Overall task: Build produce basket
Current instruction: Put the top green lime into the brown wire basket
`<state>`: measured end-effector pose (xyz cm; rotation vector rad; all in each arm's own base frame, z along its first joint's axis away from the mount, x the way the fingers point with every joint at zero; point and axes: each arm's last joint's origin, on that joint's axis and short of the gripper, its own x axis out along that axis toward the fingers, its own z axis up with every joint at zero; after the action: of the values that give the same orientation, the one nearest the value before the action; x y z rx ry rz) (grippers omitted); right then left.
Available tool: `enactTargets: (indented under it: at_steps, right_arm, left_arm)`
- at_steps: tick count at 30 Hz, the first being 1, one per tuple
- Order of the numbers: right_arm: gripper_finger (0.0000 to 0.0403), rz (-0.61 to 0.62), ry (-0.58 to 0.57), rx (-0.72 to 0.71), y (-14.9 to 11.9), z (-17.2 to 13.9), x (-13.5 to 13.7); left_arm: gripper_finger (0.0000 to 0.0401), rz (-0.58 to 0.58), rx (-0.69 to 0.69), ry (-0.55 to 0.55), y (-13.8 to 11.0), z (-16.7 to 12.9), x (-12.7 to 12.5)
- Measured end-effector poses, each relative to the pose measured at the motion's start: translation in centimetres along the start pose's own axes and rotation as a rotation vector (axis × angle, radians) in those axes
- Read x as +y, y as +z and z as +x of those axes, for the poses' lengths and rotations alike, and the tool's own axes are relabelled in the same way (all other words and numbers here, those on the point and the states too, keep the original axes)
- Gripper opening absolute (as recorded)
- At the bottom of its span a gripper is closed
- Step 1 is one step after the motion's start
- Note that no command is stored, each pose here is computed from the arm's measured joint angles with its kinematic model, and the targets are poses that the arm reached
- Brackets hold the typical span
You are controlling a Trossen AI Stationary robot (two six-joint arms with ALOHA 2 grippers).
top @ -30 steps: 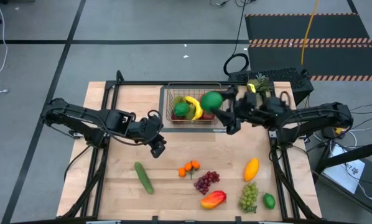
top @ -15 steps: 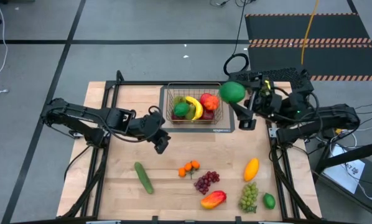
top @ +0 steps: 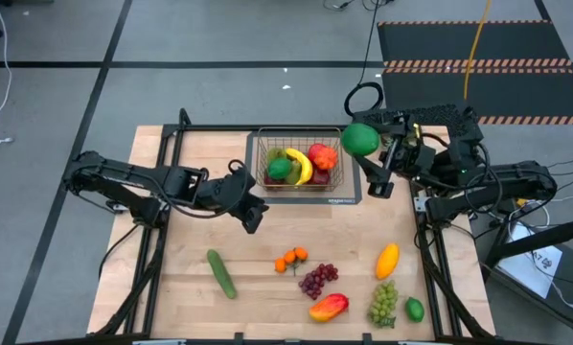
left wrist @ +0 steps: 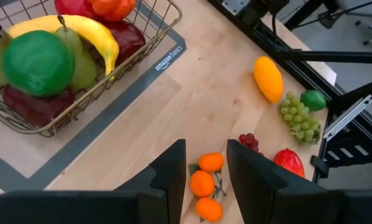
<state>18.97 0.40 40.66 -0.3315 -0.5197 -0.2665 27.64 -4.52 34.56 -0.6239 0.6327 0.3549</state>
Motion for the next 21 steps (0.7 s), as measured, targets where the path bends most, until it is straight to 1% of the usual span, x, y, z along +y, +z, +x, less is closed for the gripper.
enactTargets:
  at_steps: [5,13,21]
  right_arm:
    - [0.0309,0.101,-0.002,-0.007,0.19,-0.11,-0.10]
    - [0.0309,0.408,-0.006,-0.019,0.49,-0.30,-0.29]
    - [0.0309,0.676,-0.004,-0.018,0.46,-0.29,-0.28]
  left_arm:
    - [0.0118,-0.003,0.000,0.000,0.00,0.01,0.00]
    - [0.0118,-0.051,0.000,0.001,-0.01,0.01,0.00]
    - [0.0118,-0.054,-0.003,-0.003,0.03,0.01,-0.04]
